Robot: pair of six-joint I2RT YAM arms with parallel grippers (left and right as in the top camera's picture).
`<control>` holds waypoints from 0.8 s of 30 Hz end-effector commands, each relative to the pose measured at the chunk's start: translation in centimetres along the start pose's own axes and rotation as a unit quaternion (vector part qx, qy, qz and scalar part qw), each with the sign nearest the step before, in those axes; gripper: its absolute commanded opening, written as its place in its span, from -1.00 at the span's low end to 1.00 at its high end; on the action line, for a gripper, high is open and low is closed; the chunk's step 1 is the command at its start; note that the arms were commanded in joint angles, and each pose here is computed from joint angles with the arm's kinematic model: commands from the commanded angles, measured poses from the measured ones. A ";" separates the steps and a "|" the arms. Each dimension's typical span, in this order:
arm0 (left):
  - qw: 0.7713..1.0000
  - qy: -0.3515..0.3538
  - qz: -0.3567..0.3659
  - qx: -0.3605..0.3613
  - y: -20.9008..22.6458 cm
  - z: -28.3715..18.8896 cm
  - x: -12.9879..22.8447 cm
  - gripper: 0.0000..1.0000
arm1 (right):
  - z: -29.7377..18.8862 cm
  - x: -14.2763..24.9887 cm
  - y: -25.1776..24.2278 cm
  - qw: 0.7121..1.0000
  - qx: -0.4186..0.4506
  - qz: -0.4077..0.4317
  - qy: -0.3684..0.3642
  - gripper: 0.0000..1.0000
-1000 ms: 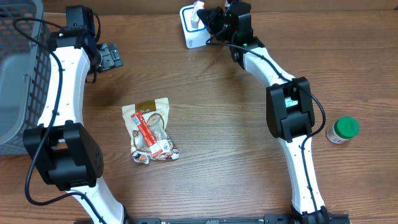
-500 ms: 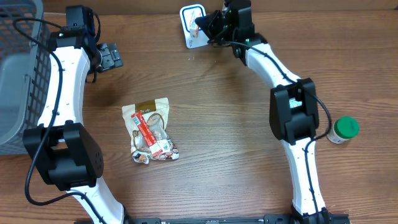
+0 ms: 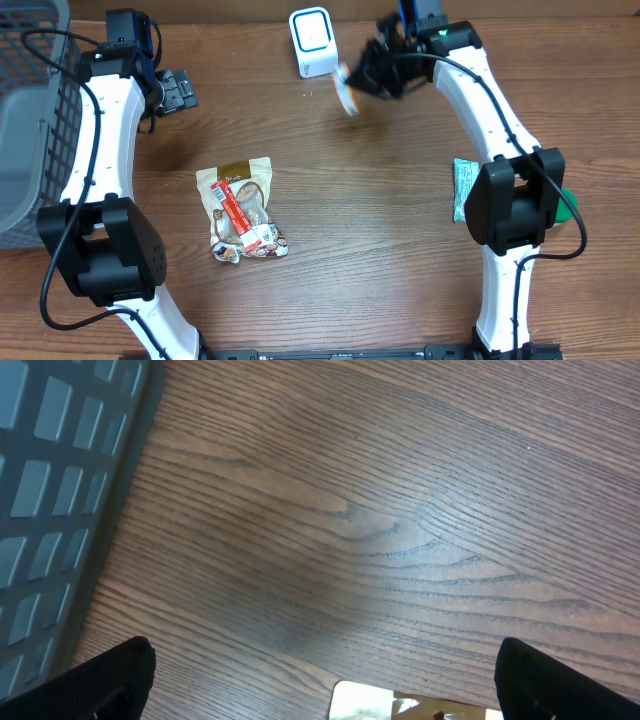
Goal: Scan the item barcode
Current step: 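Carry the Kleenex pack right and lower it beside the teal pack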
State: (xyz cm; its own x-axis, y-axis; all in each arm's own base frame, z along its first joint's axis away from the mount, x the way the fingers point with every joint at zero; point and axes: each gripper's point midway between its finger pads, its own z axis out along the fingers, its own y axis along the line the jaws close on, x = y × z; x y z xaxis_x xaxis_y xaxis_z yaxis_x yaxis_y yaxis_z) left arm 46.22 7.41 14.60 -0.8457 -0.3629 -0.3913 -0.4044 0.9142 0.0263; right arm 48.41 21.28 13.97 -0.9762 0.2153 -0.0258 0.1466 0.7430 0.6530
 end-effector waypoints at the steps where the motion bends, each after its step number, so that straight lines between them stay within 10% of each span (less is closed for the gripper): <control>1: 1.000 -0.010 0.002 0.005 0.1 -0.7 -0.5 1.00 | -1.2 0.5 -5.2 0.990 0.130 -0.048 -0.001 -0.93; 6: 1.000 -0.010 0.002 0.005 0.1 -0.7 -0.5 1.00 | -4.2 4.0 -11.4 0.952 0.303 -0.008 0.050 -0.92; 18: 1.000 -0.010 0.002 0.005 0.1 -0.7 -0.5 1.00 | -6.7 9.0 -14.9 0.903 0.409 0.069 0.114 -0.92; 24: 1.000 -0.010 0.002 0.005 0.1 -0.7 -0.5 1.00 | -8.0 10.7 -19.4 0.829 0.543 0.086 0.100 -0.92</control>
State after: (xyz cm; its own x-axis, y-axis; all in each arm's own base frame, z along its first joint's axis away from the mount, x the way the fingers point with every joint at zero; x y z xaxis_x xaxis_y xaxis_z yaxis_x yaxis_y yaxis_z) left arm 46.22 7.40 14.60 -0.8457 -0.3629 -0.3912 -0.4043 0.9143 0.0259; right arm 34.34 6.63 6.84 -0.9108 0.2928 0.2910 0.2237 0.9425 -0.2484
